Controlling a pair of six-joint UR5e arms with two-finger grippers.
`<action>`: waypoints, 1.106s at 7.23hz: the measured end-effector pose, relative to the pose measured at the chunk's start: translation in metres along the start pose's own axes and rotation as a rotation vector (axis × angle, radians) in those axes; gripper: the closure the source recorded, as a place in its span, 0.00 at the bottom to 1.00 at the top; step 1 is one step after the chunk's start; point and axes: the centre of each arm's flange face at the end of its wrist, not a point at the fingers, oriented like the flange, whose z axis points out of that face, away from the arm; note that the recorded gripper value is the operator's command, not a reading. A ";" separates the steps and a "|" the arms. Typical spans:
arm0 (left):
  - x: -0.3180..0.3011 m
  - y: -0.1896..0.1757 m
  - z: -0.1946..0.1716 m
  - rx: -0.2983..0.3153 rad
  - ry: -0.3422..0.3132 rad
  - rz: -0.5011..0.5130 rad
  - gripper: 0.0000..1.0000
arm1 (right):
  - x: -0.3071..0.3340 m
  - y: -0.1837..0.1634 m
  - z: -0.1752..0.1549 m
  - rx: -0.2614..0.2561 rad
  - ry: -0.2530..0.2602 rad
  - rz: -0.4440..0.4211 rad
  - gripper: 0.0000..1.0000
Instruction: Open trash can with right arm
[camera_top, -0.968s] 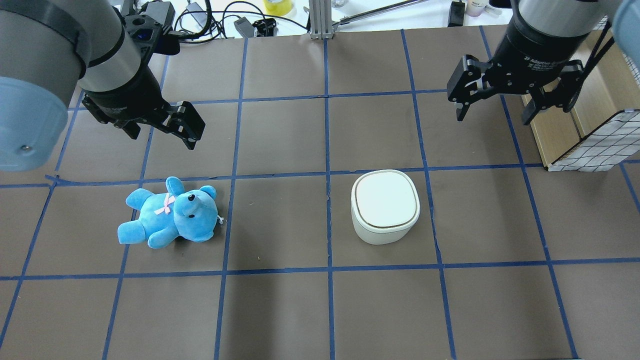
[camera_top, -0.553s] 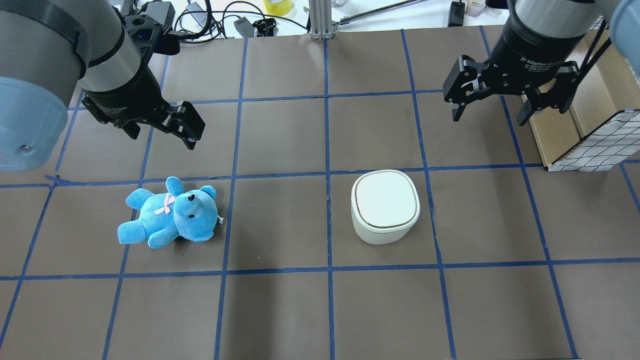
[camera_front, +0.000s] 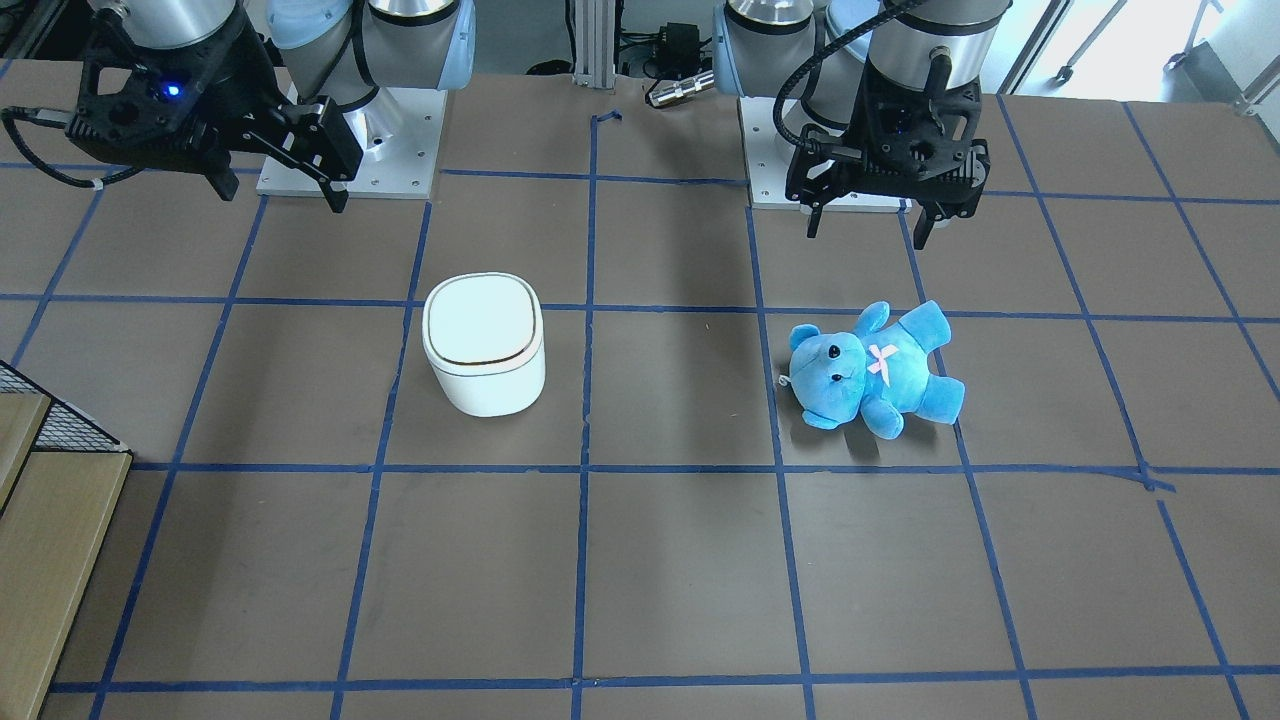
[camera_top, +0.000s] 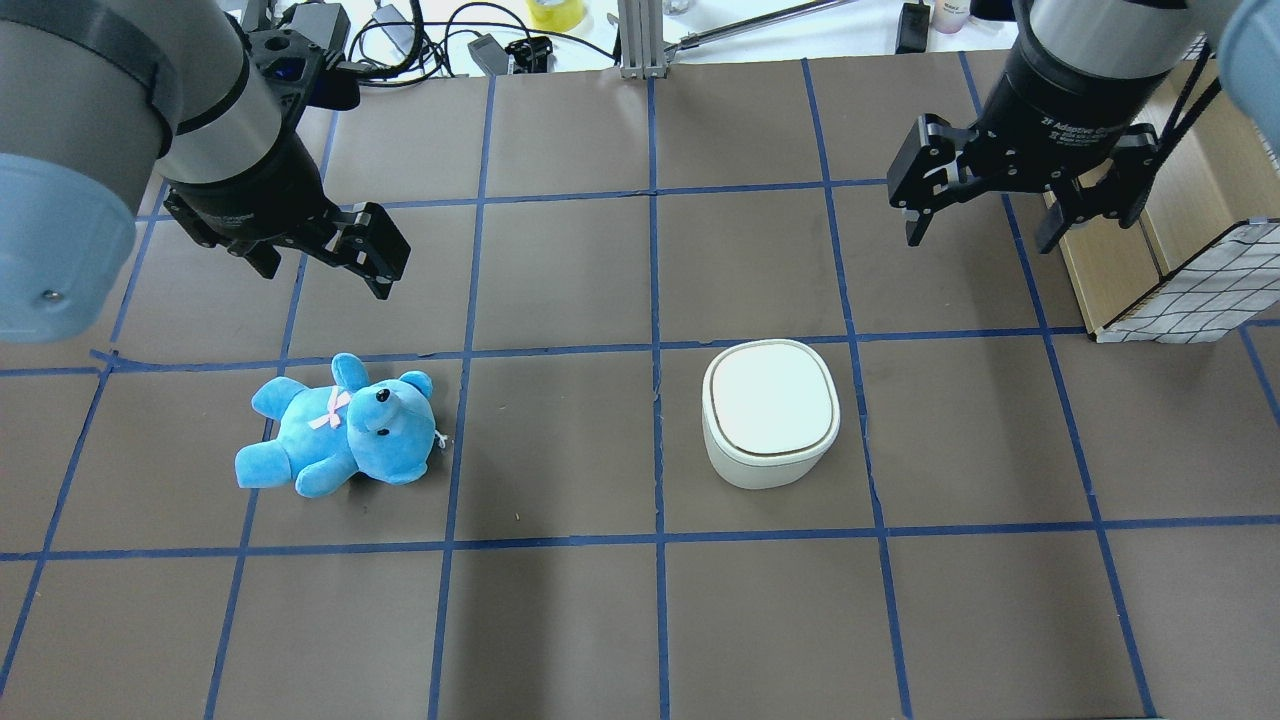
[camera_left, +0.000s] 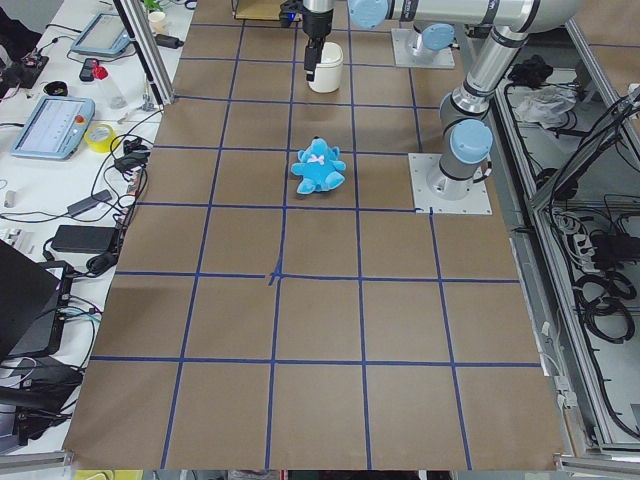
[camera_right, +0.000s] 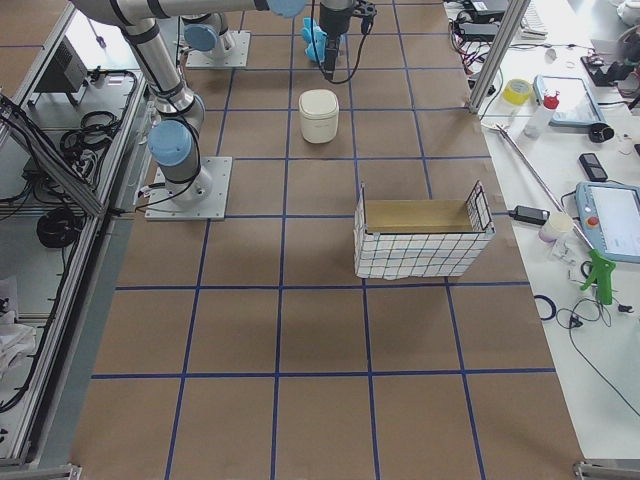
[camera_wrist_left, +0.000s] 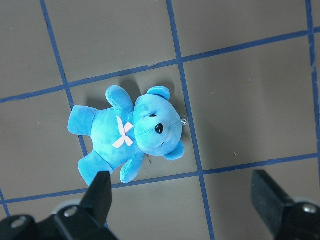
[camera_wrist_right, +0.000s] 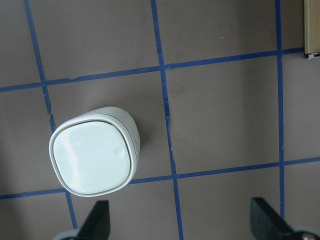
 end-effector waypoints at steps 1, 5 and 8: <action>0.000 0.000 0.000 0.000 0.000 0.000 0.00 | 0.000 0.000 0.000 0.000 0.001 -0.001 0.00; 0.000 0.000 0.000 0.000 0.001 0.000 0.00 | 0.001 -0.001 0.001 -0.001 0.004 0.000 0.00; 0.000 0.000 0.000 0.000 0.001 0.000 0.00 | 0.001 0.000 0.005 -0.011 0.003 -0.001 0.01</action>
